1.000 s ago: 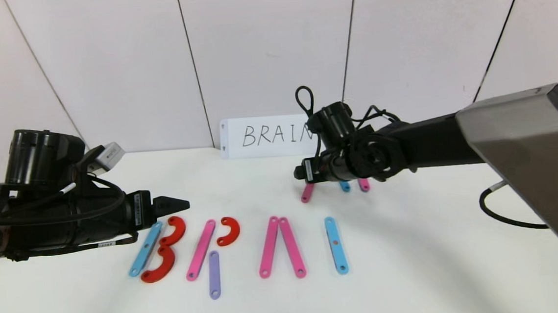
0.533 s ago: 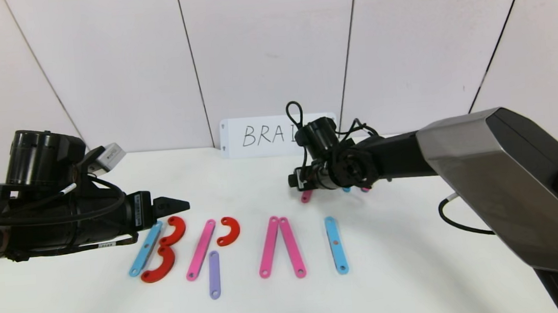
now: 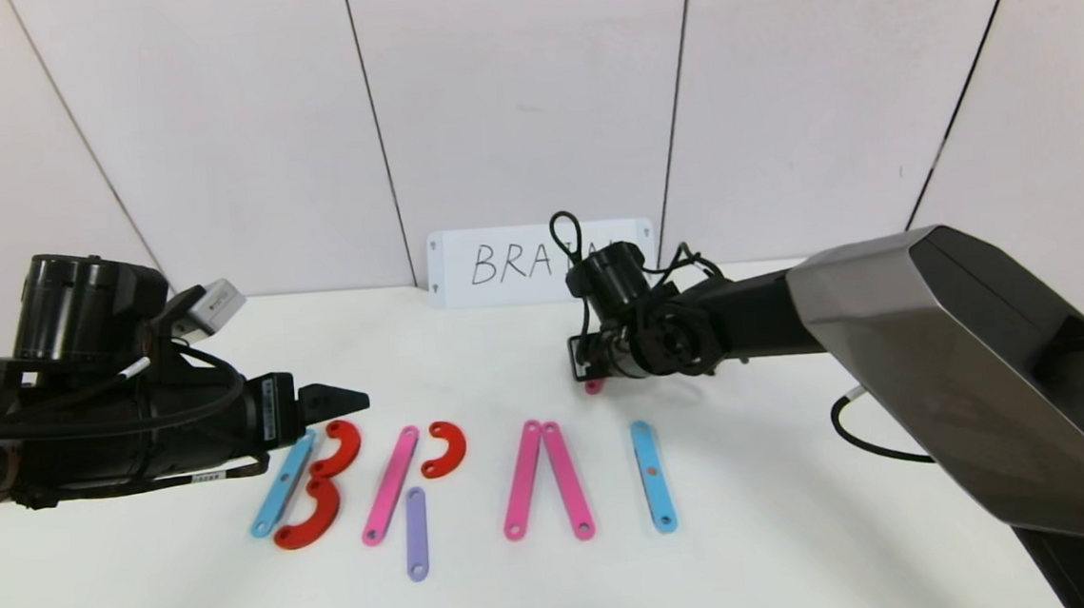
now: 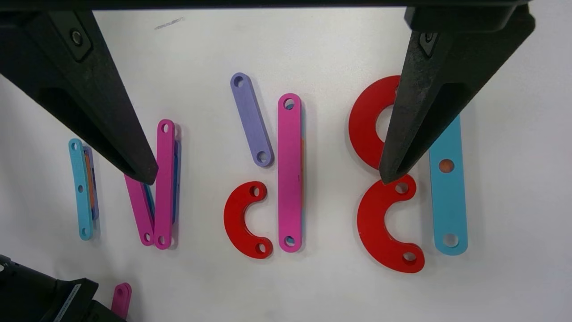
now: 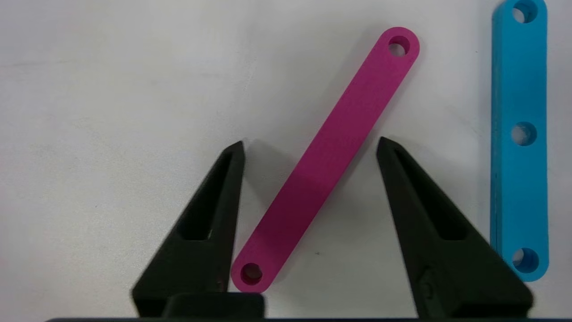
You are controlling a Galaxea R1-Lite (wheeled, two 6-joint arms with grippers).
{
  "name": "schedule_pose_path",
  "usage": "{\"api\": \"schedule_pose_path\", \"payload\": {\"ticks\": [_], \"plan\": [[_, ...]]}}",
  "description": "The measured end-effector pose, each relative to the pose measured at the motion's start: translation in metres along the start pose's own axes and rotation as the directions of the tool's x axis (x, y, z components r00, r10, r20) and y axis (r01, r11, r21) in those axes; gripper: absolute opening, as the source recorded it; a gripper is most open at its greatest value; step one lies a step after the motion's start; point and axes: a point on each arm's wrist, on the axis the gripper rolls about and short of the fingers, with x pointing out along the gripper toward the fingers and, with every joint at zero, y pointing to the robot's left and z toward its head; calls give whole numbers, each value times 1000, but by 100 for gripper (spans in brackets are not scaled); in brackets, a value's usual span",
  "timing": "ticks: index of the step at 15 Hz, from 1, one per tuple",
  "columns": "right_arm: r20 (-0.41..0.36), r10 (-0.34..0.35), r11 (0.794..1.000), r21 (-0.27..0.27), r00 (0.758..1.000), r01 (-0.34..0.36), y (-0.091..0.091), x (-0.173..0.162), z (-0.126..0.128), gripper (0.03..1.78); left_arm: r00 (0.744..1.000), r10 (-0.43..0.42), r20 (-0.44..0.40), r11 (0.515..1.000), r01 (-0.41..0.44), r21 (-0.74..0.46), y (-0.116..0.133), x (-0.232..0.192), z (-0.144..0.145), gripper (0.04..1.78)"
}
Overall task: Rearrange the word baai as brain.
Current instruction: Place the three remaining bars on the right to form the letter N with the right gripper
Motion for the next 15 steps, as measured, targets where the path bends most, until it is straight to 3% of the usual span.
{"api": "schedule_pose_path", "payload": {"ticks": [2, 4, 10, 15], "plan": [[-1, 1, 1000, 0, 1000, -1, 0, 0, 0, 53, 1000, 1, -2, 1000, -1, 1, 0, 0, -1, 173], [-2, -3, 1000, 1, 1000, 3, -1, 1, -1, 31, 1000, 1, -3, 1000, -1, 0, 0, 0, -1, 173], [2, -18, 1000, 8, 1000, 18, -7, -14, 3, 28, 1000, 2, -8, 1000, -2, -1, 1, 1, -2, 173], [10, -38, 999, 19, 999, 37, -26, -68, 2, 28, 1000, 3, -10, 1000, -3, -1, 1, 1, -2, 173]]}}
